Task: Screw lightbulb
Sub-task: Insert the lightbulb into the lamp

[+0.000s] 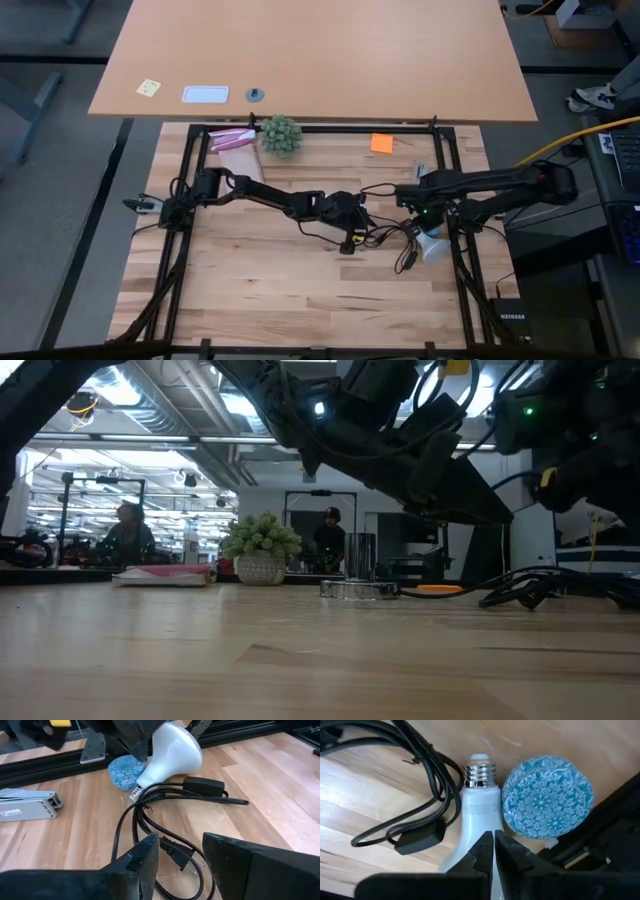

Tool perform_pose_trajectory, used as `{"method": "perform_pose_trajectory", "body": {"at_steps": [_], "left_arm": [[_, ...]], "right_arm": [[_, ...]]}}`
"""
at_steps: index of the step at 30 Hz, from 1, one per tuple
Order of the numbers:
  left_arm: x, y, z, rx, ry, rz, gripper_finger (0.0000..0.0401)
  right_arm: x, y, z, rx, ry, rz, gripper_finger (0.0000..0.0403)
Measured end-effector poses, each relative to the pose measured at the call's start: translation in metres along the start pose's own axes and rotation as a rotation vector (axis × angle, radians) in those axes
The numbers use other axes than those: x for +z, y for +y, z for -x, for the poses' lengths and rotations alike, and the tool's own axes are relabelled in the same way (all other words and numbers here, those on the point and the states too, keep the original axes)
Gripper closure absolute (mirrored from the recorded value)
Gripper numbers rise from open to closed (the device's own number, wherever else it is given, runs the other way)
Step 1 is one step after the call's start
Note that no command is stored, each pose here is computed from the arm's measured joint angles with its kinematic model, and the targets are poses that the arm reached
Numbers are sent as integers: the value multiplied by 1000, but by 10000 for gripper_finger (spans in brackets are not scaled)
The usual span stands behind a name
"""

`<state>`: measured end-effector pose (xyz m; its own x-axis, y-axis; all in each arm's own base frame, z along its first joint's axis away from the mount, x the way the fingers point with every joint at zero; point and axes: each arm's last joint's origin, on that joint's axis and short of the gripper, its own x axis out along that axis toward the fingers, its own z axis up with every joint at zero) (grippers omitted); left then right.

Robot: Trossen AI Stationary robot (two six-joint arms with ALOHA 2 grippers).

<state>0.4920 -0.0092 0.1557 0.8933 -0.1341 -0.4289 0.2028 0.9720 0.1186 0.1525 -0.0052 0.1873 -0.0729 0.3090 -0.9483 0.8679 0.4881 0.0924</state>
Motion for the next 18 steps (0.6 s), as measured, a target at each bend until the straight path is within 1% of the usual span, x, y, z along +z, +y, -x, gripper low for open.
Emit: {"method": "perform_pose_trajectory", "body": {"at_steps": [6,12,15,18], "left_arm": [[0,-2,0,-4,0,-1,258],[0,-2,0,-4,6,11,258],[0,-2,0,-4,6,11,258],[0,-2,0,-4,6,11,258]], "right_arm": [[5,5,-9,-28,80,-24,379],[12,9,-20,-79,129,-49,379],[17,14,-24,-49,150,-34,379],[22,22,-28,28,151,14,379]]}}
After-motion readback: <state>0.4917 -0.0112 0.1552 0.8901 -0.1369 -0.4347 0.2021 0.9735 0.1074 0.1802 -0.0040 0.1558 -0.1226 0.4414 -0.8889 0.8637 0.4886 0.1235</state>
